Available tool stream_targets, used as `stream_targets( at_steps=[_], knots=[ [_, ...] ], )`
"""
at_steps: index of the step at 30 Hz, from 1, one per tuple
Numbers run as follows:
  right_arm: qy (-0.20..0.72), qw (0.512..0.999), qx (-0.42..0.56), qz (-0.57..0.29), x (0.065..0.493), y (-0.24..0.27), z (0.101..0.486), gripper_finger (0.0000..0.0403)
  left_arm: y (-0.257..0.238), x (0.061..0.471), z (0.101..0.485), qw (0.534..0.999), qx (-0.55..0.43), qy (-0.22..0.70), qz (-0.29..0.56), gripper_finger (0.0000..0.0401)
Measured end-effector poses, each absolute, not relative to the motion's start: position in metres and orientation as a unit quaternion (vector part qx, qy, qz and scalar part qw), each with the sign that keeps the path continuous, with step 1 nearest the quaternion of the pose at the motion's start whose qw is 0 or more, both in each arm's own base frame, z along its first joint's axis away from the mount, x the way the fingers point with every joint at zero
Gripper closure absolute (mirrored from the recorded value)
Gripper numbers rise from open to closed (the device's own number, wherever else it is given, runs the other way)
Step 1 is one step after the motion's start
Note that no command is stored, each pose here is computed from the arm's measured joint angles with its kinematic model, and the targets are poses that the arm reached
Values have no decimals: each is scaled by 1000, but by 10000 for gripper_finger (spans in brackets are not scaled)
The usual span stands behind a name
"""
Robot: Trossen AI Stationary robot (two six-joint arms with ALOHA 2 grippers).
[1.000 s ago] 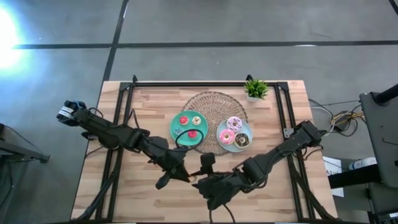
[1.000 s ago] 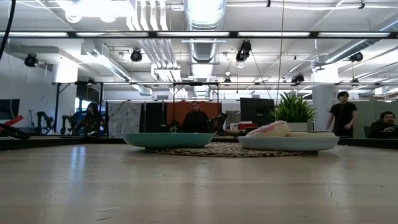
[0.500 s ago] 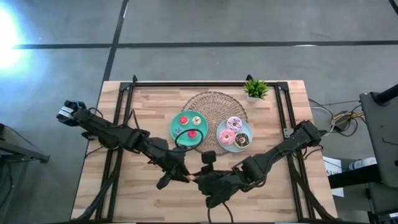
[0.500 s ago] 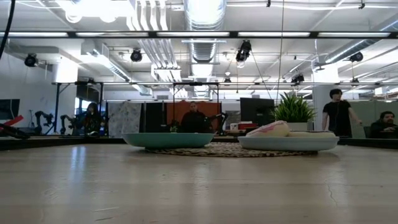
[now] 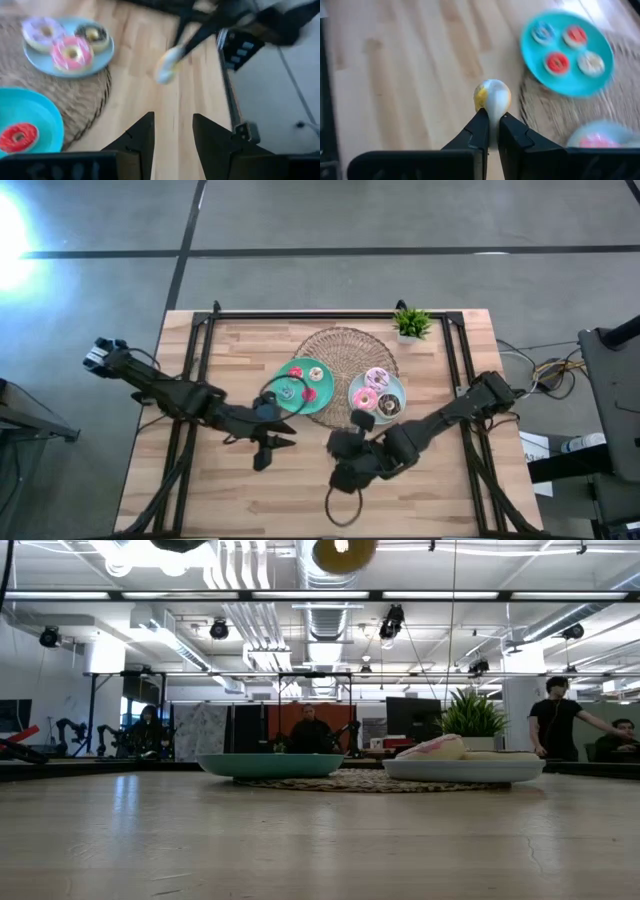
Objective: Pick & Place donuts
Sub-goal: Put the small yellow donut on the green plate
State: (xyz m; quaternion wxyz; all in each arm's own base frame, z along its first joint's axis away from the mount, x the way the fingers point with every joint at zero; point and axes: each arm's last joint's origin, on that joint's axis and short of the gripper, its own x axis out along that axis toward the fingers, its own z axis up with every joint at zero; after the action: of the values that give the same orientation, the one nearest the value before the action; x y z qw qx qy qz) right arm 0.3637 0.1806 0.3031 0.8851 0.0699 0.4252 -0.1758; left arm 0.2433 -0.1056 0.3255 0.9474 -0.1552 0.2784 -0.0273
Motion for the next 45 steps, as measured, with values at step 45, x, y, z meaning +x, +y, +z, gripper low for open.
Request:
stream_targets(
  at_steps=[45],
  knots=[
    [410,741,449,-284,390,-71,162,327,-147,155,297,961,-187,195,65,293]
  ],
)
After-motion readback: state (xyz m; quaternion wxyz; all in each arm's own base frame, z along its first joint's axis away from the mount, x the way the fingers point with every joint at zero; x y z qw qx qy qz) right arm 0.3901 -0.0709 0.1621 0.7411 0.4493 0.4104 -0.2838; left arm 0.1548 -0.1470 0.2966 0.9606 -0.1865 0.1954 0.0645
